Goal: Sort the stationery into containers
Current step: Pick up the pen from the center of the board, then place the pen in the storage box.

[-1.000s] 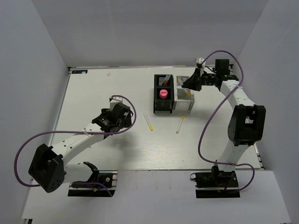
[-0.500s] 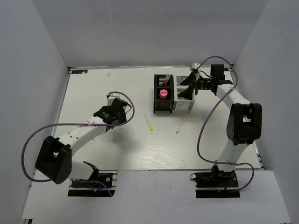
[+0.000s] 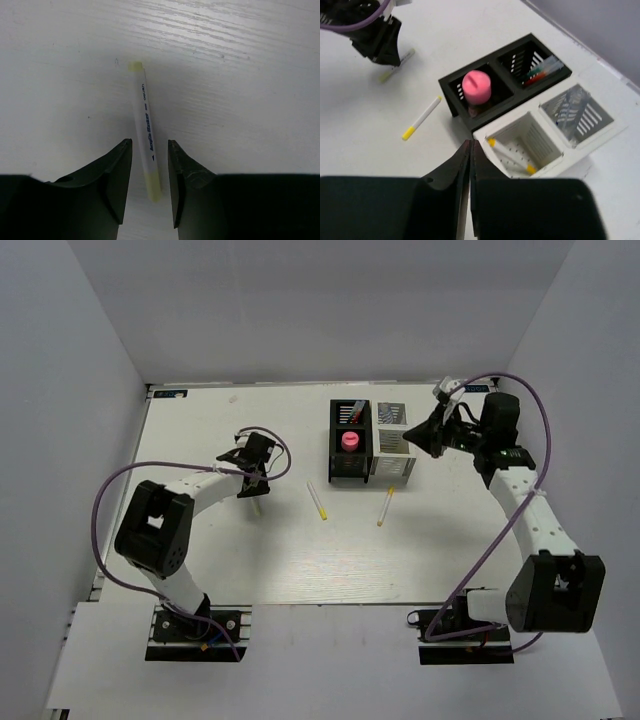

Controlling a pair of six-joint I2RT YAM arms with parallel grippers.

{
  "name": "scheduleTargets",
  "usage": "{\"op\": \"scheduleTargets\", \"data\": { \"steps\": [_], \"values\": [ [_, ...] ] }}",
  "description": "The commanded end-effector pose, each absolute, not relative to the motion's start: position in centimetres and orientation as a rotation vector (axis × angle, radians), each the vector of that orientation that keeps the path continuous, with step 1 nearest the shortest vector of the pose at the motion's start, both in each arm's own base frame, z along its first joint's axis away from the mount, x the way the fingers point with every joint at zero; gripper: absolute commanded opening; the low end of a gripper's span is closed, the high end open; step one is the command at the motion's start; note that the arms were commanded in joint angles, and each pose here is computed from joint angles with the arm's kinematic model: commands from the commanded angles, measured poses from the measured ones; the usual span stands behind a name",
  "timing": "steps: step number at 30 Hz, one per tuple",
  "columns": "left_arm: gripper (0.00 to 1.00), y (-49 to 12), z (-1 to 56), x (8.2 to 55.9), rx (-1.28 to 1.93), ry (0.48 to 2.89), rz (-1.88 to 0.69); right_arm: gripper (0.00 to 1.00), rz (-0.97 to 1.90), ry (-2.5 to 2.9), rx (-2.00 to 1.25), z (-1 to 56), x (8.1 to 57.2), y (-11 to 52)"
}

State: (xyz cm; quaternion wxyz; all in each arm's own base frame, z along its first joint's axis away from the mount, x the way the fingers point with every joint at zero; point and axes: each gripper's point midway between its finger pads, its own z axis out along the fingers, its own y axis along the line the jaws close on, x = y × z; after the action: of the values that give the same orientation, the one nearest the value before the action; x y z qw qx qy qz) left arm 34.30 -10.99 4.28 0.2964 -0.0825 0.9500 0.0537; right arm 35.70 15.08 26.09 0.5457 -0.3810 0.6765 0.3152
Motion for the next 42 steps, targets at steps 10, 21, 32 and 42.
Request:
{"op": "scheduleTargets", "data": {
  "steps": [10, 21, 32, 42],
  "values": [
    [0.47, -10.4, 2.1, 36.2, -0.301, 2.575, 0.091, 0.64, 0.708, 1.612, -0.842, 26.5, 24.9, 14.2],
    [0.04, -11.2, 1.0, 35.6, -0.279, 2.627, 0.015, 0.67, 0.713, 1.777, -0.774, 22.3, 25.0, 13.0],
    [0.00, -20.2, 13.8, 35.2, 0.191, 2.258, -0.556, 0.75, 0.646, 1.774, -0.640, 22.7, 26.3, 10.5],
    [0.00, -32.8, 22.1, 33.6, 0.559, 1.921, -0.990, 0.81, 0.572, 1.811, -0.482, 22.7, 27.8, 7.1]
  ]
}}
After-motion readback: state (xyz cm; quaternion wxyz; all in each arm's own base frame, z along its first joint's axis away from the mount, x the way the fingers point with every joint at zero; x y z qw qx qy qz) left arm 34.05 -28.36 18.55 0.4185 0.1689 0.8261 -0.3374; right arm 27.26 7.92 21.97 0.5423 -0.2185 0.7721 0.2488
